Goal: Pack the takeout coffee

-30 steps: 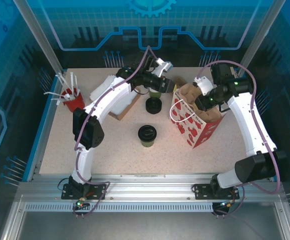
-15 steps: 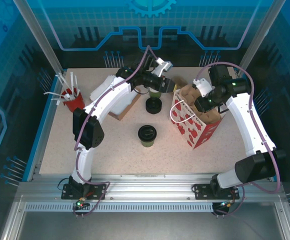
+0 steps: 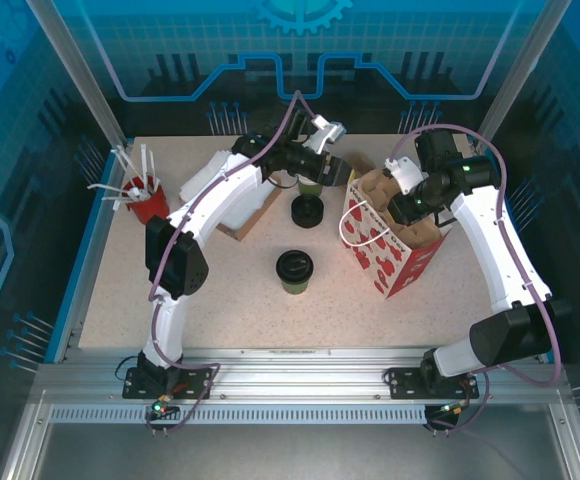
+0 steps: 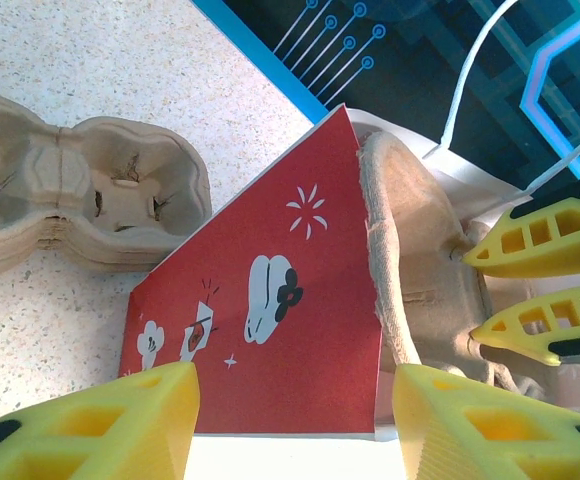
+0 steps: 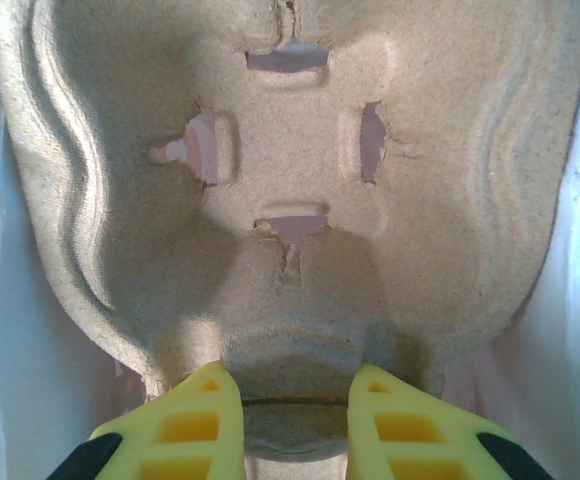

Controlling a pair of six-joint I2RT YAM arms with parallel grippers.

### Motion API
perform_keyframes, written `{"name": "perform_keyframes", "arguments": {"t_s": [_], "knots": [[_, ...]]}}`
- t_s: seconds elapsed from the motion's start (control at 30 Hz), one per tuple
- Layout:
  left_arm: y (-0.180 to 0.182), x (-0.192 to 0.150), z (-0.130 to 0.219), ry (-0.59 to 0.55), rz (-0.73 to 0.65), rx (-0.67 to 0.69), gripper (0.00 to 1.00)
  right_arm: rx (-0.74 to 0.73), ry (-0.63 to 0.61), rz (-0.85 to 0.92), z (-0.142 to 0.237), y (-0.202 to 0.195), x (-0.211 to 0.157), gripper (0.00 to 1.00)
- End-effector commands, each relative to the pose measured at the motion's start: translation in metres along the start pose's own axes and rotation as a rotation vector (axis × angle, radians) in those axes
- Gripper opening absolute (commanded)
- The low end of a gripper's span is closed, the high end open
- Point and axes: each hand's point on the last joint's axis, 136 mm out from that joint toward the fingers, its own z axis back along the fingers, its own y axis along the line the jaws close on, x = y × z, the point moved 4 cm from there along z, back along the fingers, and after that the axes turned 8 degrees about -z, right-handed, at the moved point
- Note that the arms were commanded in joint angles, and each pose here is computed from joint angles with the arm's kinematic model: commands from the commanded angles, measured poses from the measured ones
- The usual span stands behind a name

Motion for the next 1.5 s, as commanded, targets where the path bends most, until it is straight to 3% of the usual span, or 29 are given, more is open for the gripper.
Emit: {"name": "perform_keyframes", "arguments": {"t_s": [0.0,1.47], "knots": [[-0.006,0.002,-0.002,0.007,-0.032,-0.024,0.56,0.02,0.021,0.005,0.0,0.007,-0.004,0.2],[0.026,0.0,-0.012,0.036,0.023,0.087,0.55,0.007,0.022,0.011,0.012,0.01,-0.02,0.19]]}}
